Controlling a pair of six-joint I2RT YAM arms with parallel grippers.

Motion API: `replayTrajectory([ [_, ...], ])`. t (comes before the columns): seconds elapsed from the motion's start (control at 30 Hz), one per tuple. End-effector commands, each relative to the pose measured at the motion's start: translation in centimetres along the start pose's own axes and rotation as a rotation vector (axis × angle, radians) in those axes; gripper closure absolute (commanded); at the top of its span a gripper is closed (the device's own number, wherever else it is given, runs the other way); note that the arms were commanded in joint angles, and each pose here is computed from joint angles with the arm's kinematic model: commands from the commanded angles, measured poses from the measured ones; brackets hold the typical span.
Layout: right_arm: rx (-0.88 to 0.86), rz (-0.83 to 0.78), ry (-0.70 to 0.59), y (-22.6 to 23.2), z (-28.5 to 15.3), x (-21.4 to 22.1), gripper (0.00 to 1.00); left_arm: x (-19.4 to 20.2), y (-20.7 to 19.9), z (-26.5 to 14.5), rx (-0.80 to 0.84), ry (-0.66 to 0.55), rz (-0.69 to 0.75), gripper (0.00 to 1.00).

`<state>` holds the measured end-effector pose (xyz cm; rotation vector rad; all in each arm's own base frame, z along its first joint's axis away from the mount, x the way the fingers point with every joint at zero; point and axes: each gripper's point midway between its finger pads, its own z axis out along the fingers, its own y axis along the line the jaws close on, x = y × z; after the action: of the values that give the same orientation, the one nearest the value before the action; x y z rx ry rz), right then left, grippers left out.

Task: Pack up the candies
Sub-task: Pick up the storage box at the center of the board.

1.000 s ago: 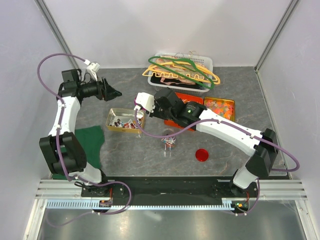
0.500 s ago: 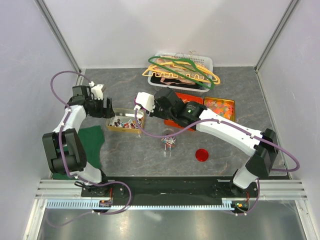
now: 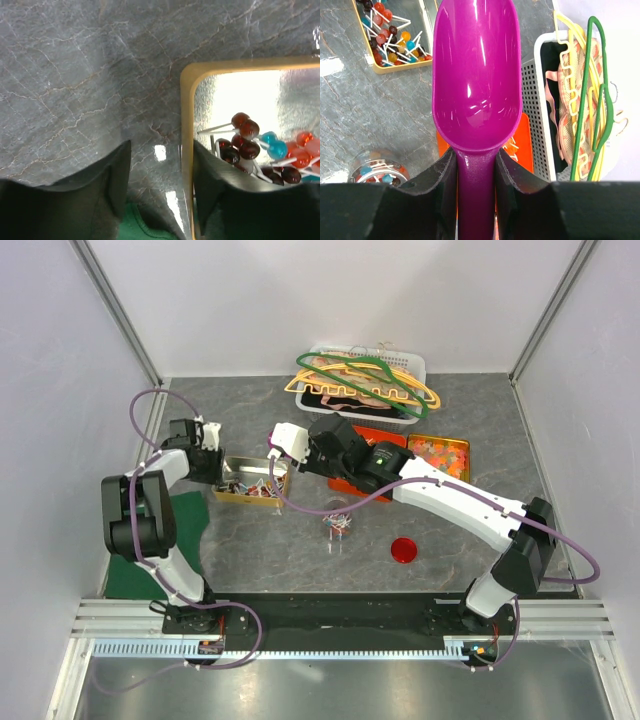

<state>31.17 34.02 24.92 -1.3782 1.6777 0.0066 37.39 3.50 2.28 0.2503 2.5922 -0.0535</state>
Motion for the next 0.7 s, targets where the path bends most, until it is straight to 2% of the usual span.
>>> replayTrajectory([
  [0.0, 0.041, 0.015, -0.06, -1.7, -1.0, -2.1, 1.0, -1.5, 0.3, 0.5, -0.042, -0.05, 0.062, 0.53],
  [0.23, 0.015, -0.026, -0.035, -1.3, -0.8, -1.8, 1.0, -0.6, -1.5, 1.3, 0.01, -0.03, 0.115, 0.6],
  [0.27, 0.008, -0.042, -0.025, -1.2, -0.8, -1.6, 1.0, -0.6, -1.7, 1.3, 0.012, -0.026, 0.121, 0.69],
  [0.33, 0.007, -0.094, -0.005, -1.0, -0.9, -1.5, 1.0, -0.6, -1.9, 1.2, 0.018, -0.028, 0.128, 0.79],
  [0.37, 0.005, -0.115, 0.016, -0.9, -0.9, -1.2, 1.0, -0.9, -2.1, 1.1, 0.02, -0.032, 0.135, 0.97],
  [0.5, 0.02, -0.187, 0.063, -1.2, -1.3, -1.1, 1.0, -2.3, -2.8, -0.3, 0.048, -0.076, 0.136, 0.98],
  [0.67, 0.052, -0.221, 0.088, -2.2, -2.1, -1.4, 1.0, -4.5, -5.9, -2.6, 0.215, -0.138, 0.106, 0.98],
])
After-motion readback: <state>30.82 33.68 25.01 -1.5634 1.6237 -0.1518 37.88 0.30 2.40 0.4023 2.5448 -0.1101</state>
